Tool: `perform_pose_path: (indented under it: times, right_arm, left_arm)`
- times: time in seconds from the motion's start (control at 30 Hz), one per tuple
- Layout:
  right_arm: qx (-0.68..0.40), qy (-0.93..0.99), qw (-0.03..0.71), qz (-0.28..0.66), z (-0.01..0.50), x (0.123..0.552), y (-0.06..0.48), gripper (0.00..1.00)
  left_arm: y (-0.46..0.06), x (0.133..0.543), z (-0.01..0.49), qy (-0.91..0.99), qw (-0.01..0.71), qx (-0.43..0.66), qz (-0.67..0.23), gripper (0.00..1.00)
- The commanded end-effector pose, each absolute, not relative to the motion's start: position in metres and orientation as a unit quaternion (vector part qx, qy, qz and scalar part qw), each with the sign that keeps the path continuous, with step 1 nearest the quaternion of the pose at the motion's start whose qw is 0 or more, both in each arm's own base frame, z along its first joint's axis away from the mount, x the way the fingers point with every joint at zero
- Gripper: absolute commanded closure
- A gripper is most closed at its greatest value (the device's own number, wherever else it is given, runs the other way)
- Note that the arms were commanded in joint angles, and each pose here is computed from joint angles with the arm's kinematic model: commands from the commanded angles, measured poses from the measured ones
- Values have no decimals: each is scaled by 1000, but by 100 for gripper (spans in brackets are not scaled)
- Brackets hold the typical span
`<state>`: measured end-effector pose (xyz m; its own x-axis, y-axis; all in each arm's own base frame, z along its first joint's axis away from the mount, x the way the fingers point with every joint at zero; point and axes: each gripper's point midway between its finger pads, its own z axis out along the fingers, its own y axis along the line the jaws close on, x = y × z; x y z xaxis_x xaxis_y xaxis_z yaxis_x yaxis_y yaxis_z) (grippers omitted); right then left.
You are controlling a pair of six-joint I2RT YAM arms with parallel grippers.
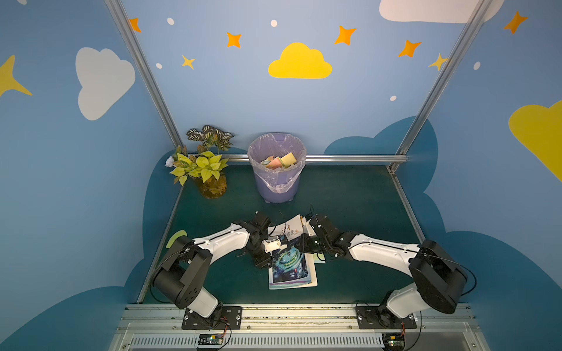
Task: Peel off the used sticky note
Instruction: Open the book at the center of the board.
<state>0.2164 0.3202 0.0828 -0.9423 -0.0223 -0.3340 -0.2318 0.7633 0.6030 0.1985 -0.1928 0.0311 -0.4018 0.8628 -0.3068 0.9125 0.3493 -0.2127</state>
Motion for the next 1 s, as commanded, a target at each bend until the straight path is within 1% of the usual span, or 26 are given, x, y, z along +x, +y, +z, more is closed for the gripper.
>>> perform_pose_path:
  times: [0.0,0.07,0.2,0.3,0.43,0.77,0.97]
  right_arm:
    - [-36,940,166,294,80,214,296,100]
    - [-27,942,172,287,83,213,291,100]
    - [-25,945,192,264,98,214,288,100]
    - [-31,945,204,253,110,217,296,100]
    - [-38,948,216,229,121,218,316,100]
    - [-64,954,256,144,129,223,385,100]
    - [-74,959,253,102,118,226,424,97]
  left_arm:
    - [-207,205,61,809,110,539,-207,50]
    - [-208,209,72,807,131,534,-213,50]
    - [-199,213,105,810,170,497,-259,49]
    - [-181,224,121,821,206,459,-268,49]
    - [-152,236,129,836,240,415,-265,48]
    - [-102,267,140,860,267,336,-277,48]
    - [-73,287,132,871,270,302,-277,48]
